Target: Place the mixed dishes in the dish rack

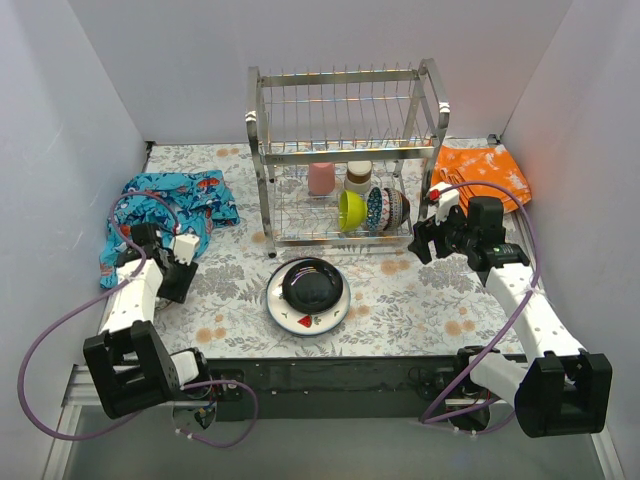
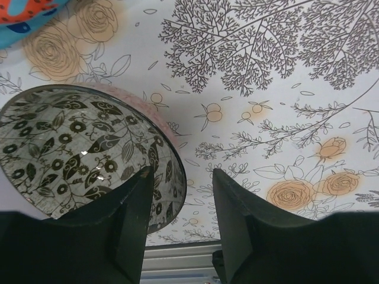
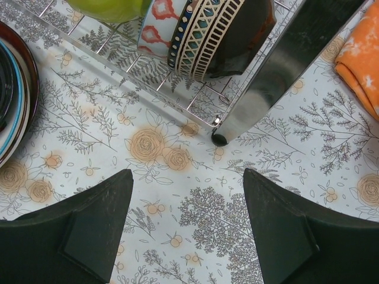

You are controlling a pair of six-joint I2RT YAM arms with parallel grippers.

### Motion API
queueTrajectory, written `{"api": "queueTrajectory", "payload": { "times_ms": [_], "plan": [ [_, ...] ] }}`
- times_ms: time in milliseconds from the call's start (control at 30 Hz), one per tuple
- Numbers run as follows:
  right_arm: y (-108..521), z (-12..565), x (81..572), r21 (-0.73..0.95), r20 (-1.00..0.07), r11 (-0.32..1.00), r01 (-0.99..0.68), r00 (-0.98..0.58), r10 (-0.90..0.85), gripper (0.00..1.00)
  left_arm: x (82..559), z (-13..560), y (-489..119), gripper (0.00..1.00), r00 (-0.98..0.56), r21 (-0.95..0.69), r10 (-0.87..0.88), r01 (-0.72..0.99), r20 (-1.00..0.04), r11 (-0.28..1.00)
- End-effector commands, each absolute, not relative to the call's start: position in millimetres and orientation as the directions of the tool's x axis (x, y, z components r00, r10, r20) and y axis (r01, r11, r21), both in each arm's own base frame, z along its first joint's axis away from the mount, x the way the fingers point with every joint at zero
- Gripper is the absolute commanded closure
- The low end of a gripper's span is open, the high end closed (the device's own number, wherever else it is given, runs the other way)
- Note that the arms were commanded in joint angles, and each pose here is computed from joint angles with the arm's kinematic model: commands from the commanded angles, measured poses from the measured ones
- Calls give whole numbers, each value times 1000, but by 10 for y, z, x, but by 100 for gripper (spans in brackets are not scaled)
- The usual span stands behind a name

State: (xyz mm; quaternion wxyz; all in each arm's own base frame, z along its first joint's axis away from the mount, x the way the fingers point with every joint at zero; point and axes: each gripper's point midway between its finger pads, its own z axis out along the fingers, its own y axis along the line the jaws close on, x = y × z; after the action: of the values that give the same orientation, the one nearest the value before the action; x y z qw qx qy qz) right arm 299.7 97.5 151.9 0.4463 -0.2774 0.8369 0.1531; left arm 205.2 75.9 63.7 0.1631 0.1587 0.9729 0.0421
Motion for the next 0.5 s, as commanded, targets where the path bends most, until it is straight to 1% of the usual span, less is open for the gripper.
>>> {"api": "queueTrajectory", "payload": {
  "times_ms": [0,67,167,200,300,367,433,467],
  "plan": [
    [974,1563,3014,-3,-852,804,-595,-420,-314,17,2036,520,815,57,-902,158,323,288,-285,945],
    [965,1556,2998,-5,-852,806,-591,-419,-313,17,2033,490,833,61,-908,163,311,274,-280,948],
    [957,1531,2972,0,-851,810,-587,-425,-308,17,2033,459,850,71,-913,168,304,266,-271,949],
    [960,1532,2969,1,-852,810,-587,-424,-306,17,2034,459,855,80,-914,169,298,260,-273,951],
    [962,1535,2964,3,-853,809,-587,-424,-305,17,2076,590,852,95,-903,177,312,270,-295,947],
    [940,1542,2968,-3,-851,815,-580,-427,-307,17,2147,857,794,100,-884,157,328,290,-334,944],
    [921,1554,2985,-14,-849,817,-577,-425,-315,17,2218,1078,714,100,-863,124,345,322,-368,939],
    [914,1549,2981,-15,-846,817,-576,-429,-318,17,2294,1342,596,100,-836,73,365,368,-409,927]
  ]
}}
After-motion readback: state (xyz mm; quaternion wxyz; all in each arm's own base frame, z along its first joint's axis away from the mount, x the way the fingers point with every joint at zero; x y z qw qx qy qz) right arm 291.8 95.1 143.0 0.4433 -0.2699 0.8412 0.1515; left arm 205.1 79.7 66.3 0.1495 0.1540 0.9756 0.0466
